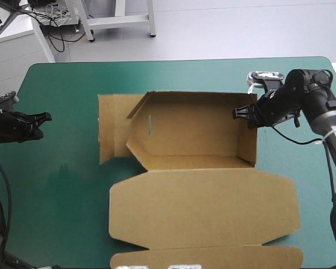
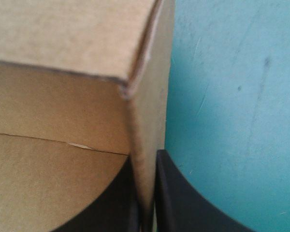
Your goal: Fold the box
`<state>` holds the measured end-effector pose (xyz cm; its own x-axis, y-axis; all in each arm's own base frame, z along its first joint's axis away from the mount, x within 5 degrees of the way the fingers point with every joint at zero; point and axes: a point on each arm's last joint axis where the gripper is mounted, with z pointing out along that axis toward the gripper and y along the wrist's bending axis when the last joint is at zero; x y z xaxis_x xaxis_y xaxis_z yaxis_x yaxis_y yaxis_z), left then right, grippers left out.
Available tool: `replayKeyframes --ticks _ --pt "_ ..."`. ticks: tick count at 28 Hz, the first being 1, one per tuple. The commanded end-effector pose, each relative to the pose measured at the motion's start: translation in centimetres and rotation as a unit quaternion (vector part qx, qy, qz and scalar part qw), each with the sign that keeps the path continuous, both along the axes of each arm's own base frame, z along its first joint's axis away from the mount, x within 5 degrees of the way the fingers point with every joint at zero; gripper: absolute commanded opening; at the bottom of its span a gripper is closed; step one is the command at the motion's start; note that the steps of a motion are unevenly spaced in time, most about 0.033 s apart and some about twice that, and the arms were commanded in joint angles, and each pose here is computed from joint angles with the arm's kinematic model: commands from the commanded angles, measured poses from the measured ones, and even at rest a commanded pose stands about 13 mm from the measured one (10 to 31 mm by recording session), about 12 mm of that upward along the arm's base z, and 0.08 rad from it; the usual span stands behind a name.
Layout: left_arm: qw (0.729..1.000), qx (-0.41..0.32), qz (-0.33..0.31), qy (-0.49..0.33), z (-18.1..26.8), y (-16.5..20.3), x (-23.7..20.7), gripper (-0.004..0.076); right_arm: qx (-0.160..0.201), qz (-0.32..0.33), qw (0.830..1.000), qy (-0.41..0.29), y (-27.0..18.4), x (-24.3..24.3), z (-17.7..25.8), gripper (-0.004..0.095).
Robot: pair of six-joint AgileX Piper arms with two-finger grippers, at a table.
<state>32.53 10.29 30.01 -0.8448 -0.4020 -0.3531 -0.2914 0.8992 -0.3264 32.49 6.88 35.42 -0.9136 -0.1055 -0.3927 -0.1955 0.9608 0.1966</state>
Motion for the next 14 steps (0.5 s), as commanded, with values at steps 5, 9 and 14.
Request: replayKeyframes --ticks 5,9,14 --pt "0.999 -0.007 0.012 -0.037 2.3 -0.4 -0.6 0.0015 -0.031 0.02 0.999 0.005 3.1 0.0 -0.4 0.0002" --pt "0.999 -0.006 0.011 -0.036 2.3 -0.4 -0.6 0.0015 -0.035 0.003 0.999 0.016 3.2 1.7 -2.4 0.0002" --pt "0.999 -0.007 0.012 -0.036 2.3 -0.4 -0.6 0.0015 -0.027 -0.013 1.0 -0.001 3.9 4.3 -3.9 -0.0001"
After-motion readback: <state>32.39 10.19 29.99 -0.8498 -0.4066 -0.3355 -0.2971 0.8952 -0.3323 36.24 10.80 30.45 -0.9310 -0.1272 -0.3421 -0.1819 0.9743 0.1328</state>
